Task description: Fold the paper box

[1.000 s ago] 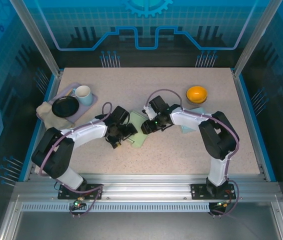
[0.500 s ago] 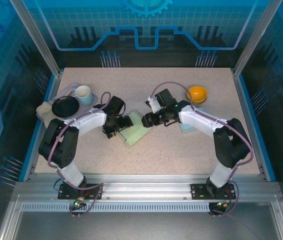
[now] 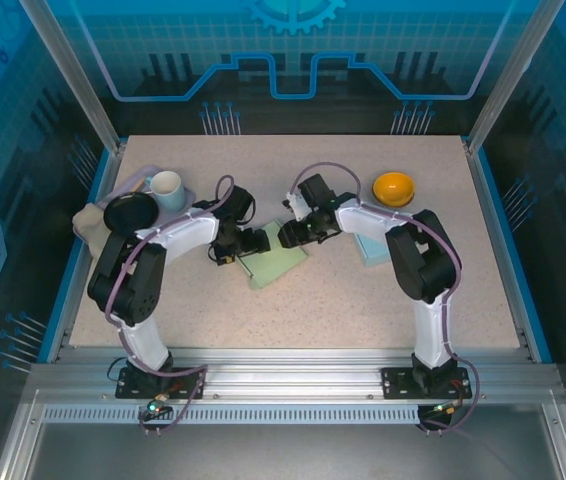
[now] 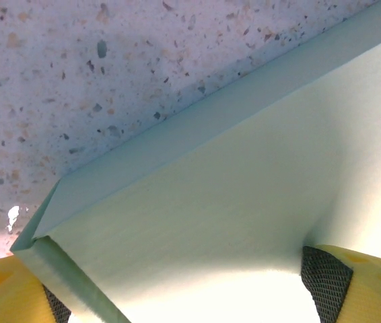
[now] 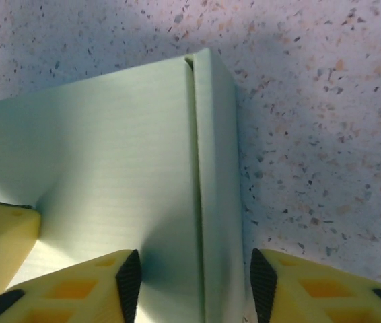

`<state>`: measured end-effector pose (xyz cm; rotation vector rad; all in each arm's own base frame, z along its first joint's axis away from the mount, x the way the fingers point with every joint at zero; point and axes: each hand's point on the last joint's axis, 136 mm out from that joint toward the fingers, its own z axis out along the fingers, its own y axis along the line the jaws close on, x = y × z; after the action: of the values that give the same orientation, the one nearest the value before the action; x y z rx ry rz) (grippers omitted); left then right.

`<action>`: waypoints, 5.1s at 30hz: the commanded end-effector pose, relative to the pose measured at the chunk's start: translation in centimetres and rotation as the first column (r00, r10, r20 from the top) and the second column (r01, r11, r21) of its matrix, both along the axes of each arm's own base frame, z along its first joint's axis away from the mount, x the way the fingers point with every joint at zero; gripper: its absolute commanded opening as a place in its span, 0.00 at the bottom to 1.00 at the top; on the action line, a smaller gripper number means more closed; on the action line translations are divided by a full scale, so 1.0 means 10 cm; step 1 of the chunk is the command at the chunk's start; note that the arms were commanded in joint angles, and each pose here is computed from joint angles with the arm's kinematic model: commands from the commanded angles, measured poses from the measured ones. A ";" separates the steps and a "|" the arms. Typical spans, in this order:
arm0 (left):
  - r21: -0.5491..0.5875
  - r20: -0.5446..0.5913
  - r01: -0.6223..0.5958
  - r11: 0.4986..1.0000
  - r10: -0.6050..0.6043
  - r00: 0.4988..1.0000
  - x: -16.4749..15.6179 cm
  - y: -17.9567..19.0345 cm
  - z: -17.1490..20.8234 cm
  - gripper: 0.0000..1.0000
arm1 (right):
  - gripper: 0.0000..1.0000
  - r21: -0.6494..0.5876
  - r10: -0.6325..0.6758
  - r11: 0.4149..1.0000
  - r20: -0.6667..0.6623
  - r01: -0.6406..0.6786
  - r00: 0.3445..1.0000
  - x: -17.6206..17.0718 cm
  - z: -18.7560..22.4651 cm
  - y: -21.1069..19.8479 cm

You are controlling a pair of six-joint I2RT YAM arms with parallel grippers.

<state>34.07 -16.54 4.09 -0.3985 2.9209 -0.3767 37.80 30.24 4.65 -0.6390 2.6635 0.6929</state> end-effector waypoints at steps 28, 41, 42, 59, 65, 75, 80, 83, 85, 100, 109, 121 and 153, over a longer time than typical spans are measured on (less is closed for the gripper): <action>-0.086 -0.341 -0.467 0.880 0.414 0.844 -0.67 -0.29 0.11 0.99 | 0.35 -0.025 -0.383 0.923 -0.117 0.383 0.916 -0.55 -0.10 -0.36; -0.122 -0.324 -0.474 0.872 0.416 0.850 -0.58 -0.36 0.05 0.94 | 0.35 -0.033 -0.380 0.925 -0.121 0.379 0.917 -0.60 -0.13 -0.35; -0.128 -0.324 -0.474 0.871 0.415 0.850 -0.56 -0.37 0.06 0.93 | 0.35 -0.033 -0.379 0.925 -0.121 0.378 0.917 -0.60 -0.13 -0.35; -0.166 -0.299 -0.469 0.868 0.408 0.862 -0.36 -0.52 0.19 0.87 | 0.35 -0.029 -0.381 0.924 -0.132 0.381 0.915 -0.62 -0.16 -0.34; -0.087 -0.271 -0.443 0.892 0.406 0.873 -0.42 -0.37 0.11 0.87 | 0.35 -0.042 -0.379 0.925 -0.121 0.377 0.917 -0.63 -0.16 -0.38; -0.059 -0.283 -0.449 0.891 0.417 0.864 -0.47 -0.26 -0.03 0.84 | 0.35 -0.052 -0.374 0.927 -0.108 0.370 0.921 -0.62 -0.14 -0.40; -0.068 -0.285 -0.446 0.892 0.411 0.866 -0.43 -0.29 -0.04 0.82 | 0.35 -0.066 -0.369 0.929 -0.103 0.364 0.924 -0.61 -0.14 -0.41; -0.056 -0.276 -0.440 0.896 0.409 0.870 -0.41 -0.28 -0.04 0.82 | 0.35 -0.063 -0.371 0.928 -0.101 0.366 0.923 -0.60 -0.13 -0.41; -0.047 -0.275 -0.436 0.899 0.408 0.871 -0.41 -0.26 -0.06 0.82 | 0.35 -0.064 -0.370 0.929 -0.103 0.365 0.923 -0.59 -0.13 -0.41; -0.030 -0.278 -0.436 0.899 0.412 0.868 -0.42 -0.21 -0.17 0.78 | 0.35 -0.057 -0.362 0.932 -0.099 0.358 0.927 -0.62 -0.11 -0.42; -0.003 -0.270 -0.431 0.902 0.414 0.869 -0.45 -0.15 -0.19 0.78 | 0.35 -0.052 -0.363 0.932 -0.090 0.360 0.927 -0.63 -0.05 -0.43; 0.010 -0.266 -0.426 0.905 0.413 0.871 -0.46 -0.11 -0.21 0.78 | 0.36 -0.072 -0.306 0.951 -0.057 0.302 0.950 -0.86 0.08 -0.46; 0.017 -0.279 -0.428 0.903 0.416 0.866 -0.48 -0.08 -0.27 0.78 | 0.33 0.033 -0.216 0.975 -0.053 0.218 0.975 -0.91 0.04 -0.29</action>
<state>30.82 -19.24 3.90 -1.1176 2.9148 -0.5105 28.36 27.13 4.26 -0.2533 2.7397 0.7282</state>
